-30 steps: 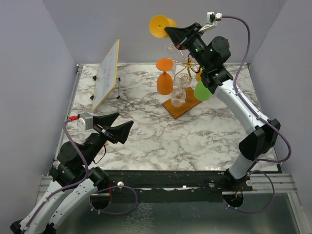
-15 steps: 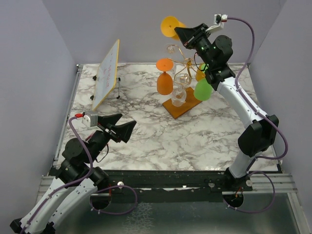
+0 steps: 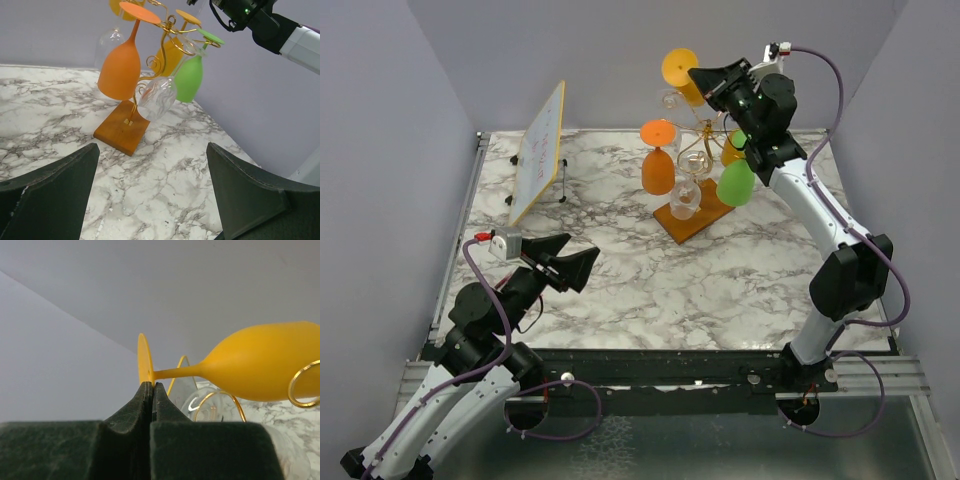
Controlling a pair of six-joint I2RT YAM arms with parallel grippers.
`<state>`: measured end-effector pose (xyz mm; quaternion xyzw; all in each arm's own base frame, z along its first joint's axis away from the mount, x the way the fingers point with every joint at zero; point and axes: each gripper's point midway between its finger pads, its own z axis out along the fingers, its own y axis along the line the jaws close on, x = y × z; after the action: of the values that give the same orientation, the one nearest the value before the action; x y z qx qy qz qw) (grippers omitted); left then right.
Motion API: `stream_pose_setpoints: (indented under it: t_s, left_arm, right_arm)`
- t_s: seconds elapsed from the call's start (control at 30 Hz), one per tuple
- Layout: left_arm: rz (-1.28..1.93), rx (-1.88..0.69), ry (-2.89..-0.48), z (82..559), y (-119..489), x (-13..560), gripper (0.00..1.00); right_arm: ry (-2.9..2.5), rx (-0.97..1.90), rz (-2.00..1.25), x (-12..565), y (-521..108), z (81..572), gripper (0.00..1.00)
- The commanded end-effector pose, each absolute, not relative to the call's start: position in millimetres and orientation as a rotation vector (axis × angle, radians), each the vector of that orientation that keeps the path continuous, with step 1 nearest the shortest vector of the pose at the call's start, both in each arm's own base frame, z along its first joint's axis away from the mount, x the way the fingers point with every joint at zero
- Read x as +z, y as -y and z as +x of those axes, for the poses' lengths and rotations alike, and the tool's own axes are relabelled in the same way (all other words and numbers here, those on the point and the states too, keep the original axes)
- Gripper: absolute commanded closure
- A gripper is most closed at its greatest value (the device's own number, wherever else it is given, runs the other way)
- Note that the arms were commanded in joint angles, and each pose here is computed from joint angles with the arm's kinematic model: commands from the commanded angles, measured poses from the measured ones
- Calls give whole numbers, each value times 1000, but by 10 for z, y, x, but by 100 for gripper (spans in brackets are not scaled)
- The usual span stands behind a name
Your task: Place the wine glass upside down on the wine glass rack
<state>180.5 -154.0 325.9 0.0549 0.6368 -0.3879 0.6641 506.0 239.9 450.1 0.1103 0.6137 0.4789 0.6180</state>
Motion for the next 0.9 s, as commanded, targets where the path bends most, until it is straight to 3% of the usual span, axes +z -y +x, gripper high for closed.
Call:
stream_pose_setpoints:
  t_s: [0.0, 0.87]
  left_arm:
    - [102, -857, -1468, 1840, 1519, 3187, 11]
    - [49, -790, -1530, 1940, 1450, 3073, 11]
  right_arm:
    - [-1485, 1091, 428, 4400, -2218, 5054, 99]
    - [-1571, 959, 720, 4120, -1795, 5015, 99]
